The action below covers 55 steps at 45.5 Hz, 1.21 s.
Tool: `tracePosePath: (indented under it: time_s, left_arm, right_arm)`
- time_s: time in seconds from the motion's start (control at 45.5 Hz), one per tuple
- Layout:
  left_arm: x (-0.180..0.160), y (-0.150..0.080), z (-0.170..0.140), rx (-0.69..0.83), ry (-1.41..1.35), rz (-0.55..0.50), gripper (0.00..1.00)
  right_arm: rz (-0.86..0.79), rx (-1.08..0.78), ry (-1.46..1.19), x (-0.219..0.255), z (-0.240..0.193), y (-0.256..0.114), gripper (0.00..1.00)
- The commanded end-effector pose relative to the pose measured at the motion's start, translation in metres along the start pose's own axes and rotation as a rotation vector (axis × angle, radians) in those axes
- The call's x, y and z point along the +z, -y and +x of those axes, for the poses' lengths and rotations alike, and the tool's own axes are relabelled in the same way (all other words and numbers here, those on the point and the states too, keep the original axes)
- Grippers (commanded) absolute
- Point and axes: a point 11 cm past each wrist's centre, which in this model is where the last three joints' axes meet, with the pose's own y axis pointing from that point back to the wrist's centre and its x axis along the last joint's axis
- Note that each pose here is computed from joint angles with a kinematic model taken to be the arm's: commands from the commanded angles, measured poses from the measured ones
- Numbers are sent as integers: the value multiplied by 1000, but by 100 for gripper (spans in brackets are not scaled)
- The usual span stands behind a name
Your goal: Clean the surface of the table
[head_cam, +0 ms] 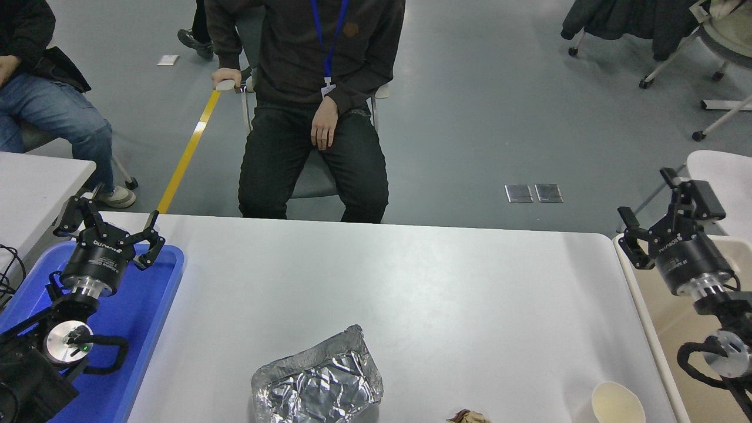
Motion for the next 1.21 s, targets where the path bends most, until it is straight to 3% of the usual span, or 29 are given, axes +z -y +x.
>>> tracePosePath:
  time_s: [0.0,0.44,0.747,1.187]
  left_arm:
    - [0,0,0,0,0,0,100]
    - [0,0,0,0,0,0,100]
    - [0,0,0,0,0,1,100]
    - [0,0,0,0,0,0,100]
  right_arm:
    - [-52,-172,-185,-16,-12,-11,100]
    - [-123,-509,-507,-28,-46,-45,100]
    - [-191,-729,-738,-8,-65,-85,100]
    - [-410,-883,-1034,14,-37,-128,100]
